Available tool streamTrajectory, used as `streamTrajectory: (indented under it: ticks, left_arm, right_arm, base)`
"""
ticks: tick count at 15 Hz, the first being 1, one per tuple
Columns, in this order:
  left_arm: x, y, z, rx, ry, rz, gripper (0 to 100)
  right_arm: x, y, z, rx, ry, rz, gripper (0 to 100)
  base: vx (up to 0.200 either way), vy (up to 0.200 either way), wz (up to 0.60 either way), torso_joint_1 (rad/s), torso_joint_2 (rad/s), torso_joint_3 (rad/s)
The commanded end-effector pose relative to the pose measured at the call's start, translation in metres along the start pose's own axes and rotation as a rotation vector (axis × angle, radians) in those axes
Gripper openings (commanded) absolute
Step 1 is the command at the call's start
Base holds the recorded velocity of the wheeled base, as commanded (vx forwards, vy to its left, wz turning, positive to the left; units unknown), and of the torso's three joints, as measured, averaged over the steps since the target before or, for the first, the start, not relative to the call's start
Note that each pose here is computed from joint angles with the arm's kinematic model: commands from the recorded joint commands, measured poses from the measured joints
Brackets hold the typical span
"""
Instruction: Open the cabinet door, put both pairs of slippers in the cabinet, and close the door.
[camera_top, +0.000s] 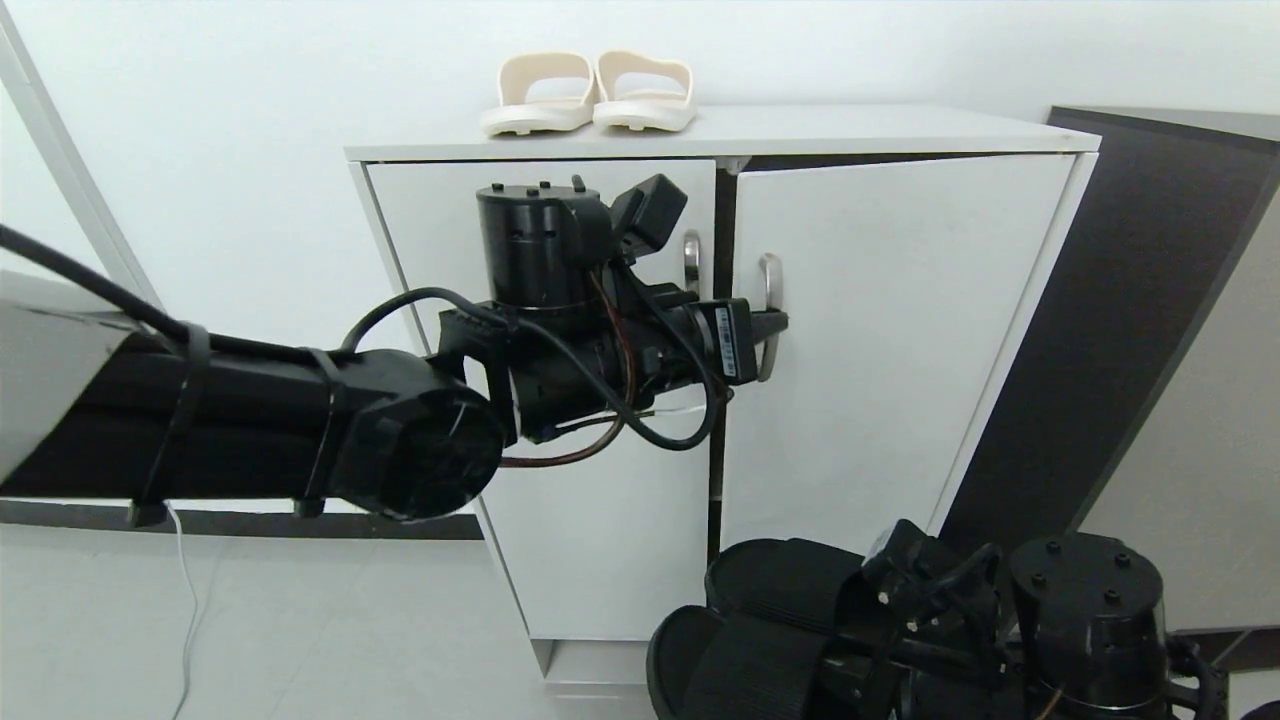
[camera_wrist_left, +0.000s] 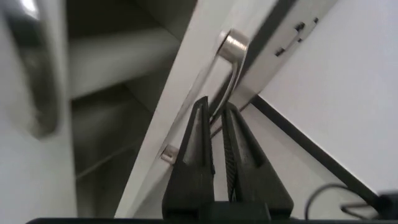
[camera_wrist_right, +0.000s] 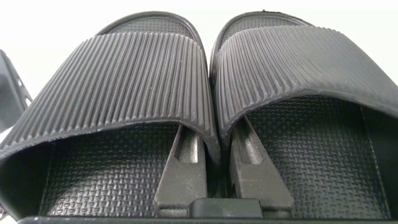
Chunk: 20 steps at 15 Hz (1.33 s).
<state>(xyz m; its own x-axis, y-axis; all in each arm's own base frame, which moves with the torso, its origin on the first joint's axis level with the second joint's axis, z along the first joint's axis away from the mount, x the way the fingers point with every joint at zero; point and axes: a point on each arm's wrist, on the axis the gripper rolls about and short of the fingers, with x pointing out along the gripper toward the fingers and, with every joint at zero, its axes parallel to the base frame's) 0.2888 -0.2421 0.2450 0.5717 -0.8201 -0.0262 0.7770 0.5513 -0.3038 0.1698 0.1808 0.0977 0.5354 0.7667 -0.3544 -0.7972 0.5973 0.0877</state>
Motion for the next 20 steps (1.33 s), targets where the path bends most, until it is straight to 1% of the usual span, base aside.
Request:
streamTrajectory:
  ticks: [1, 2, 3, 6, 7, 9, 10, 12, 13, 17, 19, 20]
  left_arm:
    - [-0.022, -0.023, 0.000, 0.013, -0.030, -0.048, 0]
    - [-0.029, -0.028, -0.003, 0.014, -0.031, -0.059, 0]
    - [-0.036, -0.030, -0.003, 0.015, -0.030, -0.057, 0]
    - [-0.052, -0.033, -0.002, 0.014, -0.044, -0.055, 0]
    - [-0.056, -0.025, -0.002, 0.016, -0.058, -0.032, 0]
    - [-0.056, -0.015, -0.001, 0.014, -0.071, -0.014, 0]
    - [-0.053, -0.009, -0.001, 0.002, -0.066, -0.015, 0]
    - [-0.042, -0.002, -0.003, -0.005, -0.056, -0.026, 0]
    - [-0.038, 0.000, -0.002, -0.004, -0.059, -0.027, 0]
    - [-0.008, 0.011, -0.007, -0.008, -0.055, -0.024, 0]
    - [0.000, 0.015, -0.010, -0.010, -0.051, -0.023, 0]
    - [0.003, 0.016, -0.011, -0.018, -0.049, -0.023, 0]
  right_arm:
    - [-0.003, 0.002, 0.000, -0.004, -0.004, 0.006, 0]
    - [-0.003, 0.004, 0.000, -0.006, -0.002, 0.012, 0]
    - [-0.004, 0.004, 0.000, -0.008, -0.001, 0.015, 0]
    - [-0.007, 0.011, 0.000, -0.018, -0.005, 0.039, 0]
    - [-0.007, 0.013, -0.001, -0.021, -0.003, 0.046, 0]
    - [-0.006, 0.014, -0.001, -0.022, 0.000, 0.047, 0]
    - [-0.007, 0.016, -0.001, -0.025, 0.001, 0.054, 0]
    - [-0.009, 0.022, -0.006, -0.033, 0.020, 0.075, 0]
    - [-0.010, 0.025, -0.009, -0.036, 0.028, 0.084, 0]
    - [-0.016, 0.033, -0.018, -0.051, 0.062, 0.118, 0]
    - [-0.019, 0.034, -0.023, -0.091, 0.085, 0.124, 0]
    - [-0.019, 0.036, -0.025, -0.105, 0.092, 0.134, 0]
  base:
    - [0.000, 0.000, 0.00, 0.000, 0.00, 0.000]
    - [0.000, 0.000, 0.00, 0.000, 0.00, 0.000]
    - [0.000, 0.000, 0.00, 0.000, 0.00, 0.000]
    - [0.000, 0.000, 0.00, 0.000, 0.00, 0.000]
    - [0.000, 0.000, 0.00, 0.000, 0.00, 0.000]
    - [0.000, 0.000, 0.00, 0.000, 0.00, 0.000]
    - [0.000, 0.000, 0.00, 0.000, 0.00, 0.000]
    - [0.000, 0.000, 0.00, 0.000, 0.00, 0.000]
    - [0.000, 0.000, 0.00, 0.000, 0.00, 0.000]
    - [0.000, 0.000, 0.00, 0.000, 0.00, 0.000]
    - [0.000, 0.000, 0.00, 0.000, 0.00, 0.000]
    - [0.000, 0.000, 0.00, 0.000, 0.00, 0.000]
